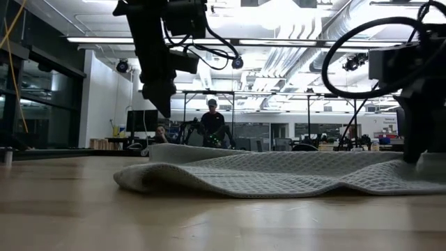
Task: Fold microfiber towels
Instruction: Fold the gray towel on the table
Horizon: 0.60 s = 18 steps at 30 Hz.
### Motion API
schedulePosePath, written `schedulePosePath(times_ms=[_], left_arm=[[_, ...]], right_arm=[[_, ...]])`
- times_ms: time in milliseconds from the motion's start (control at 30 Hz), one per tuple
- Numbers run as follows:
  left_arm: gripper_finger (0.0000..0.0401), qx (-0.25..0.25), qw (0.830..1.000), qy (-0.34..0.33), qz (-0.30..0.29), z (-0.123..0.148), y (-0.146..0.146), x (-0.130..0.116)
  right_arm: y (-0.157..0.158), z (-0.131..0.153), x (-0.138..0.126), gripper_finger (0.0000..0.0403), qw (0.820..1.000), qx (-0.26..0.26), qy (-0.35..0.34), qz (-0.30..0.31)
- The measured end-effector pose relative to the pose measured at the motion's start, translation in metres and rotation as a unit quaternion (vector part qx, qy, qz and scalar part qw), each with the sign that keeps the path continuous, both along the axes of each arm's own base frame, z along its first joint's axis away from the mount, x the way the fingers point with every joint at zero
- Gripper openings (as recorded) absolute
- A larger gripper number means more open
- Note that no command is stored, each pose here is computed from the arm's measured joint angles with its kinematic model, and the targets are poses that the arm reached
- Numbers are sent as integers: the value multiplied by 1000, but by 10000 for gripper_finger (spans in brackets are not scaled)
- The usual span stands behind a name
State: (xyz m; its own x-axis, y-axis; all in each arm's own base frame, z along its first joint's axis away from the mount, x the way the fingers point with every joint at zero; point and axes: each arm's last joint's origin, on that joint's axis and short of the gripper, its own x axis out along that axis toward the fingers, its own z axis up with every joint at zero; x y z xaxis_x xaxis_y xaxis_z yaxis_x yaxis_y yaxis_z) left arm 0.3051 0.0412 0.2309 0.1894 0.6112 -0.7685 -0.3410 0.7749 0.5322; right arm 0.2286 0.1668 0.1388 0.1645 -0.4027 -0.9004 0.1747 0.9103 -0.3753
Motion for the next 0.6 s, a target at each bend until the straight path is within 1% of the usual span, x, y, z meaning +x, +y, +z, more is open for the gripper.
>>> schedulePosePath(times_ms=[67, 167, 333, 467, 600], left_arm=[[161, -13, 1000, -4, 0, 0, -1, 0], [161, -36, 999, -11, 1, -1, -2, 0], [161, -93, 995, -21, -5, -3, -4, 1], [161, -139, 990, -25, -15, -4, -7, 2], [161, -166, 986, -30, -15, -4, -9, 2]], right_arm=[[0, 0, 2, 144, 1000, 15, 3, -6], [2, -2, 5, 156, 998, 56, 9, -13], [9, -2, 8, 176, 995, 103, 3, -11], [13, -2, 6, 194, 994, 112, -5, -14], [15, -2, 5, 210, 993, 114, -8, -23]])
